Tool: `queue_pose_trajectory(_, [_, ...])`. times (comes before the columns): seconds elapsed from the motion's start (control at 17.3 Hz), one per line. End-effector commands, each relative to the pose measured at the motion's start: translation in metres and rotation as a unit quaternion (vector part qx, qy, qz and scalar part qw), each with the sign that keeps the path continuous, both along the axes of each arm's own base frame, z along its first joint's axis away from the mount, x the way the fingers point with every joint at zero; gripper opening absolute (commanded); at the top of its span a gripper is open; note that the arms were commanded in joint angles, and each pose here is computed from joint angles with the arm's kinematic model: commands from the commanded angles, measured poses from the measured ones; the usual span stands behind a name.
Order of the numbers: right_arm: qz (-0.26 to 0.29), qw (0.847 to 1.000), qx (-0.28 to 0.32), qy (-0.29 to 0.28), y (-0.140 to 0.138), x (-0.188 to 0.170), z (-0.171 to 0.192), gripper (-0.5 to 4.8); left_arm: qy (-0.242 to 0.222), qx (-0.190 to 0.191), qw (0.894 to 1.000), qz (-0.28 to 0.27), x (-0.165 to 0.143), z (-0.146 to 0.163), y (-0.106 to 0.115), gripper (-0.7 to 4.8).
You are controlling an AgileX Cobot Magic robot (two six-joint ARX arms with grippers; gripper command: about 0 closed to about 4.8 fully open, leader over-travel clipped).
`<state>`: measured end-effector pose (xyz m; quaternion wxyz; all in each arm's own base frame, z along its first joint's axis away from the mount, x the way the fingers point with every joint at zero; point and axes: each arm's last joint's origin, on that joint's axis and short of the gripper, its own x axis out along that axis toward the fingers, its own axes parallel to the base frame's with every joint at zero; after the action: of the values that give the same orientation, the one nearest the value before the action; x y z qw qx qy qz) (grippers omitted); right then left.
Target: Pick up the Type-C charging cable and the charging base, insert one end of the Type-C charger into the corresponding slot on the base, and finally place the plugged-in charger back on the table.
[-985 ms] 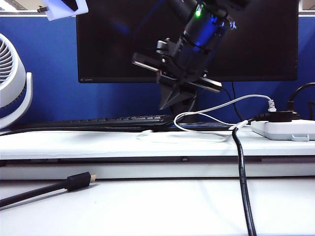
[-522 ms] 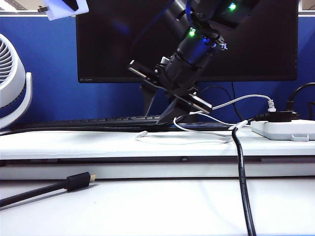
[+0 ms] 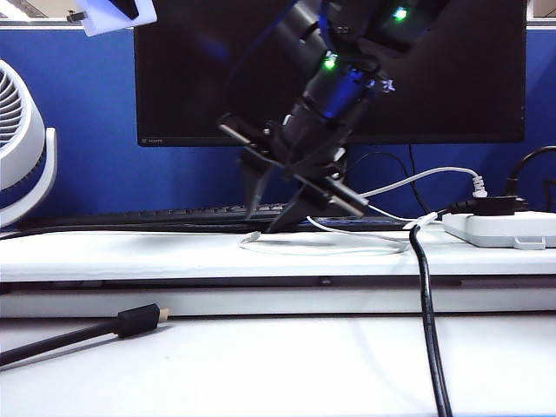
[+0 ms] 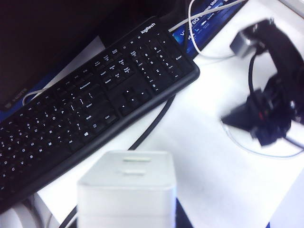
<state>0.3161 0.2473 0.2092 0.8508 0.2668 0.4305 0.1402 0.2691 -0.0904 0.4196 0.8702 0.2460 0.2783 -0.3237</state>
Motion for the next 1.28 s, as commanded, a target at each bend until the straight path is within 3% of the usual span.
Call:
queue_pose_trajectory(0.06, [-0.007, 0.999, 0.025, 0.018, 0.007, -0.005, 0.002, 1.58, -0.013, -0.007, 1.000, 0.000, -0.001, 0.005, 0.001, -0.06])
queue_pose_trajectory(0.23, [-0.031, 0.998, 0.044, 0.034, 0.008, -0.006, 0.002, 1.60, -0.012, -0.007, 1.000, 0.000, -0.002, 0.005, 0.001, -0.06])
queue_pose_trajectory(0.35, [-0.028, 0.999, 0.022, 0.029, 0.010, -0.002, 0.018, 2.02, -0.010, -0.007, 1.000, 0.000, -0.002, 0.005, 0.001, -0.06])
queue_pose_trajectory(0.52, [-0.010, 0.998, -0.037, -0.056, 0.015, 0.008, 0.067, 2.22, -0.010, -0.006, 1.000, 0.000, -0.002, 0.004, 0.001, -0.06])
queue_pose_trajectory(0.64, [-0.023, 0.994, -0.036, -0.103, 0.017, 0.014, 0.098, 2.22, -0.010, -0.006, 1.000, 0.000, -0.002, 0.004, 0.001, -0.06])
queue_pose_trajectory(0.7, [-0.023, 0.994, -0.038, -0.101, 0.017, 0.015, 0.104, 2.21, -0.010, -0.006, 1.000, 0.000, -0.002, 0.004, 0.001, -0.06])
queue_pose_trajectory(0.81, [-0.013, 0.996, -0.086, -0.035, 0.012, 0.015, 0.093, 2.47, -0.011, -0.007, 1.000, 0.000, -0.002, 0.005, 0.001, -0.06])
queue_pose_trajectory(0.87, [-0.010, 0.996, -0.090, -0.003, 0.012, 0.014, 0.085, 2.98, -0.012, -0.007, 1.000, 0.000, -0.002, 0.005, 0.001, -0.06])
queue_pose_trajectory(1.04, [-0.052, 0.995, -0.056, 0.058, 0.015, 0.016, 0.071, 2.99, -0.010, -0.009, 1.000, 0.003, -0.002, 0.005, 0.001, -0.06])
queue_pose_trajectory(1.28, [-0.054, 0.993, -0.030, 0.098, 0.022, 0.016, 0.059, 2.99, -0.008, -0.014, 1.000, 0.005, -0.002, 0.005, 0.001, -0.06])
